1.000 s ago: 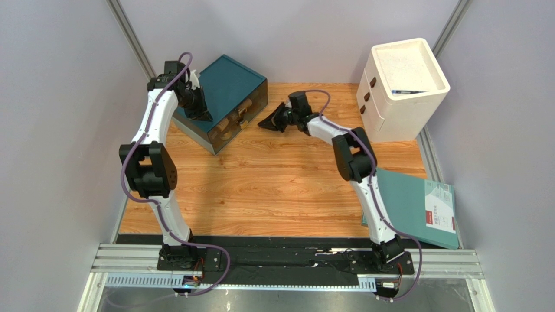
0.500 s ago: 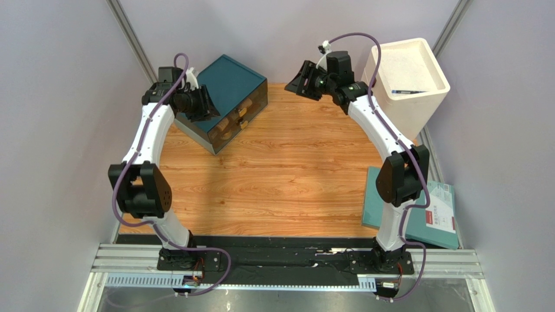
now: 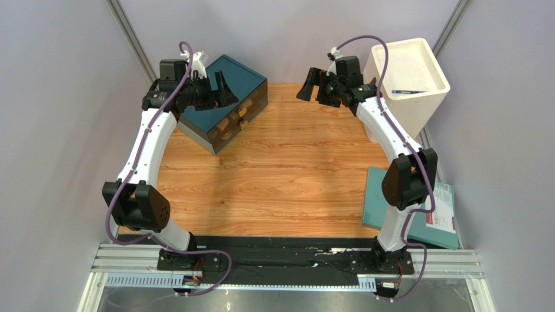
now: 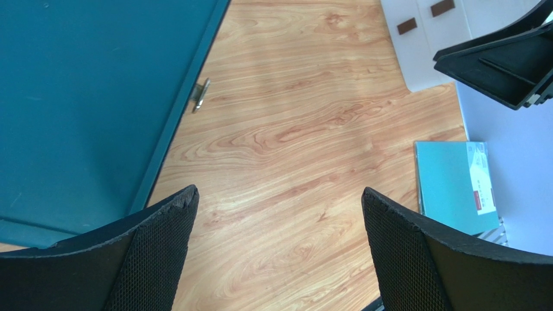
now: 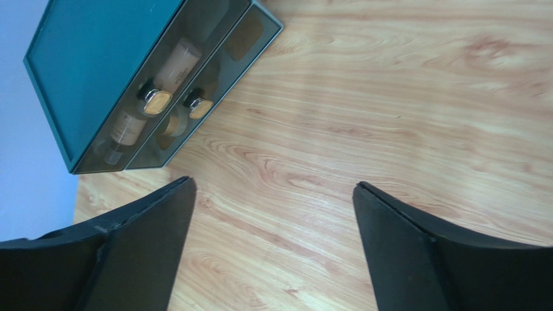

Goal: Organize the makeup

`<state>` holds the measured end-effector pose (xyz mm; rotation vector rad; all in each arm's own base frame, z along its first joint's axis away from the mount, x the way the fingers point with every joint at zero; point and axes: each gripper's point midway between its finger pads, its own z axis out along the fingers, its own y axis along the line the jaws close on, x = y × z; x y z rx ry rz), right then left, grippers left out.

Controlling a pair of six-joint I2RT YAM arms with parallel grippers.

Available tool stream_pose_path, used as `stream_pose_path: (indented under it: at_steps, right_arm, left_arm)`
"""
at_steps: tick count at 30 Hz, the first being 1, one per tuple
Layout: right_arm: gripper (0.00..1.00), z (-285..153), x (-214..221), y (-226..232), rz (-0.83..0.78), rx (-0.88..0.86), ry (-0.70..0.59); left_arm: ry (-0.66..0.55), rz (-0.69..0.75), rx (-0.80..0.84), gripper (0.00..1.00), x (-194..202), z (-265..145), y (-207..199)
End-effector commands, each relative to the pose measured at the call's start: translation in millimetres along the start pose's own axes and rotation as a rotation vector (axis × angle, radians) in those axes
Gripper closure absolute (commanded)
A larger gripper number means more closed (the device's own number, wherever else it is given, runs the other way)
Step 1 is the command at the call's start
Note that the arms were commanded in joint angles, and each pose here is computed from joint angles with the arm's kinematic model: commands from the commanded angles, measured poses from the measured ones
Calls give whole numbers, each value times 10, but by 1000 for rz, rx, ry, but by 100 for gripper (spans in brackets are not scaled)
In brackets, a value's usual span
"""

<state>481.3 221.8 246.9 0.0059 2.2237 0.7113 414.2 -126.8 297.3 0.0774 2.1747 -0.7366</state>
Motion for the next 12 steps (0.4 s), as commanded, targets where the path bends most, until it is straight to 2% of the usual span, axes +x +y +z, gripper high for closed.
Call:
stream_pose_path:
  at_steps: [1,12]
  right_arm:
    - [0,-435,-430,83,-68,13,-147]
    - [0,-567,-384,-81,-50,50,-153]
  left_arm:
    - [-108,71,58,1,-313,-200,-346]
    - [-106,85,82,1,-353,-65,-492]
